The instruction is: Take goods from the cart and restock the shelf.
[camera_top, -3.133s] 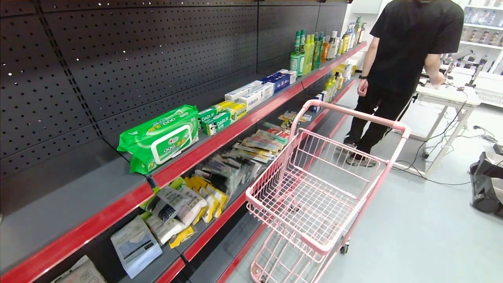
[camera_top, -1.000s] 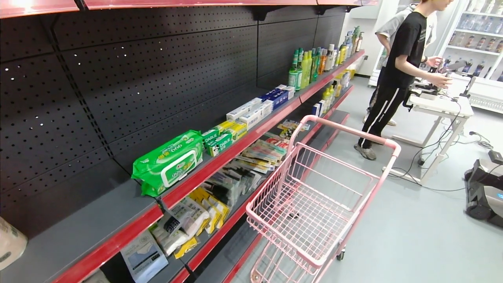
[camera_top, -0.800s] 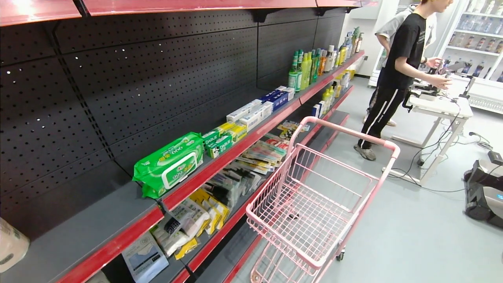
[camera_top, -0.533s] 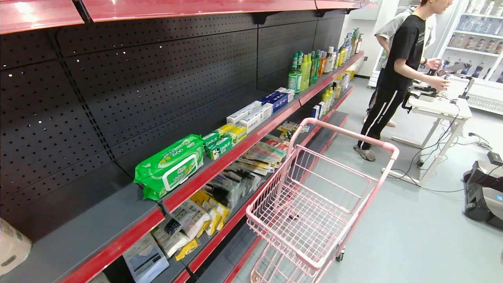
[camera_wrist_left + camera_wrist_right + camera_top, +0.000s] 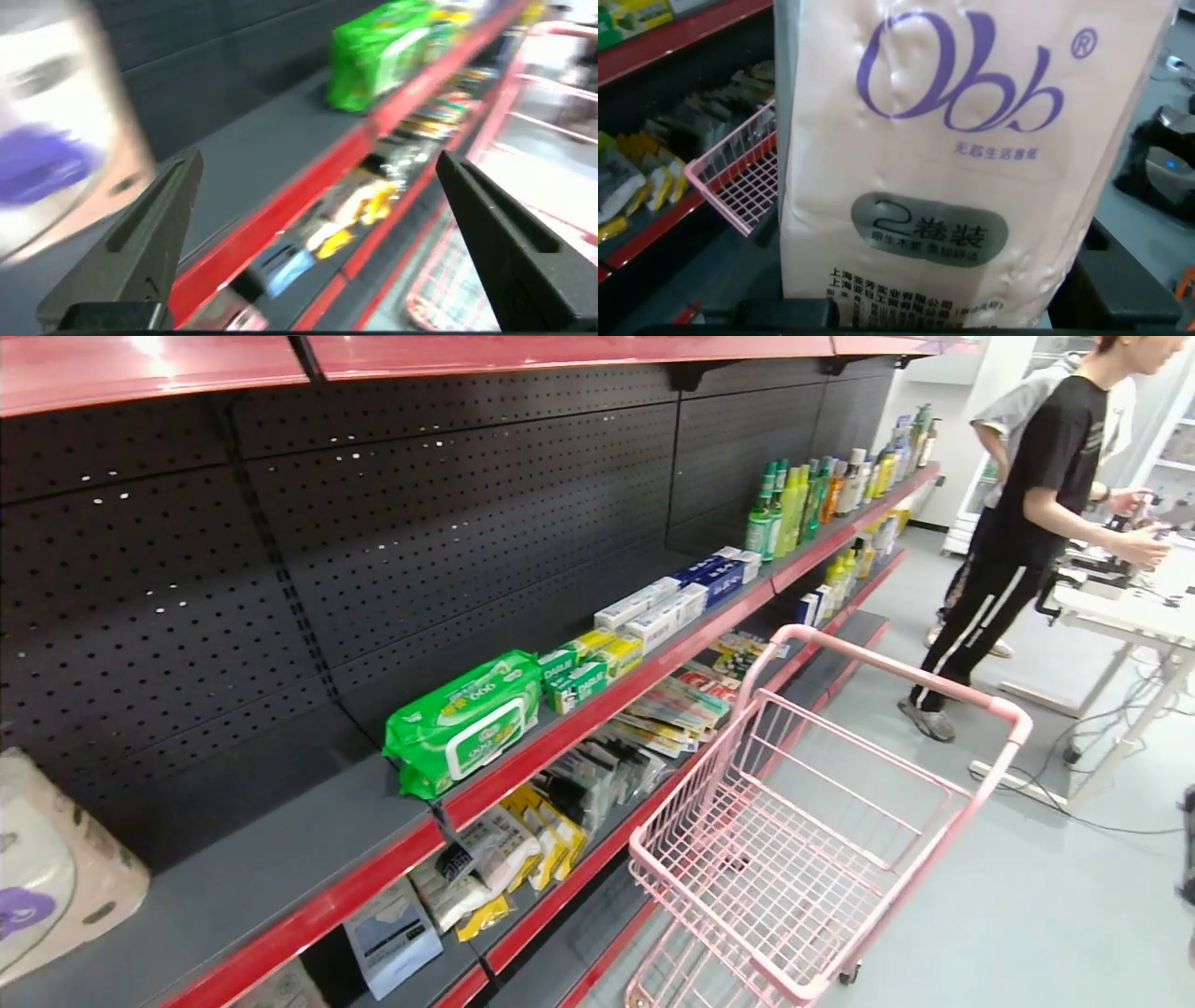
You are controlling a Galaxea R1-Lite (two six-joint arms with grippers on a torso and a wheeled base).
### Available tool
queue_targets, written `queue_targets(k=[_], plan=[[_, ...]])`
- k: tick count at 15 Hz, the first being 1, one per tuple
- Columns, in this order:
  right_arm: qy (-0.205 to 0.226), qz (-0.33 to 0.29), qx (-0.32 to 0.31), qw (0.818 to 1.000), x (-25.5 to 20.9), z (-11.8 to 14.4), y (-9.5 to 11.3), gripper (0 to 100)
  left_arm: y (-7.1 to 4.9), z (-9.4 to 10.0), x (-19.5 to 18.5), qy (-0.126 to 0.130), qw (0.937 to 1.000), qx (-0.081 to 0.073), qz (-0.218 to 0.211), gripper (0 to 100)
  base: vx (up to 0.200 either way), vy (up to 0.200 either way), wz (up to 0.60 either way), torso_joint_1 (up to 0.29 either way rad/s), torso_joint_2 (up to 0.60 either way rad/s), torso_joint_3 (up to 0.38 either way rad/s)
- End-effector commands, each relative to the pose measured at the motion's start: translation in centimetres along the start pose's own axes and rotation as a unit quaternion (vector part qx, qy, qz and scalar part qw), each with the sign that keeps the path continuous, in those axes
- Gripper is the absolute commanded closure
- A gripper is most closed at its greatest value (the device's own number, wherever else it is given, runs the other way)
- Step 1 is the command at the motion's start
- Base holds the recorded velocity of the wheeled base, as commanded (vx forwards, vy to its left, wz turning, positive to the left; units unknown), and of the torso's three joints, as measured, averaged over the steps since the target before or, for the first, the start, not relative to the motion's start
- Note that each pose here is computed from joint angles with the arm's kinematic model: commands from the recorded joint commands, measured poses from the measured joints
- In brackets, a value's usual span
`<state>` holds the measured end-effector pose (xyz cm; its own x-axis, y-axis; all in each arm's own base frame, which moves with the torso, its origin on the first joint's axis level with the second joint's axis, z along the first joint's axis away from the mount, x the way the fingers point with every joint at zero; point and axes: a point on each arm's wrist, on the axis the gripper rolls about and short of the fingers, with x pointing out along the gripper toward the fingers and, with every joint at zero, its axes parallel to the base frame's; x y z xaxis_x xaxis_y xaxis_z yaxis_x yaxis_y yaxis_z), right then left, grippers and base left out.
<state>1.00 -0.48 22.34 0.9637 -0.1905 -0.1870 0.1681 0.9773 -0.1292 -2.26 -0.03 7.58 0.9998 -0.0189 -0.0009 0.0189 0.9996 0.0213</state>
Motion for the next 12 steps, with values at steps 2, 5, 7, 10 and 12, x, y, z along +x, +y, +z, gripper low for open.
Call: queue_targets(k=[2,5,7,10,12], plan=[[0.001,0.000,-0.001,1.000,0.06,0.01,0.01,100,0.00,0.00,-0.02,-0.002,1.0000,-0.001,0.000,0,0.000,0.000,0.60,0.010,0.00,0.007],[0.001,0.000,-0.002,1.000,0.06,0.01,0.01,100,0.00,0.00,-0.02,-0.002,1.0000,-0.001,0.001,0,0.000,0.000,0.60,-0.004,0.00,-0.004],[0.001,0.000,-0.003,1.000,0.06,0.01,0.01,100,0.00,0.00,-0.02,-0.002,1.0000,-0.001,0.000,0,0.000,0.000,0.60,-0.002,0.00,0.000],[-0.001,0.000,-0.004,1.000,-0.01,0.02,0.00,100,0.00,0.00,-0.02,-0.002,1.0000,-0.001,0.000,0,0.000,0.000,0.60,-0.001,0.00,0.002],[-0.004,0.000,-0.008,1.000,-0.14,-0.01,-0.03,100,0.00,0.00,-0.02,-0.002,1.0000,-0.001,0.000,0,0.000,0.000,0.60,0.000,0.00,0.014]])
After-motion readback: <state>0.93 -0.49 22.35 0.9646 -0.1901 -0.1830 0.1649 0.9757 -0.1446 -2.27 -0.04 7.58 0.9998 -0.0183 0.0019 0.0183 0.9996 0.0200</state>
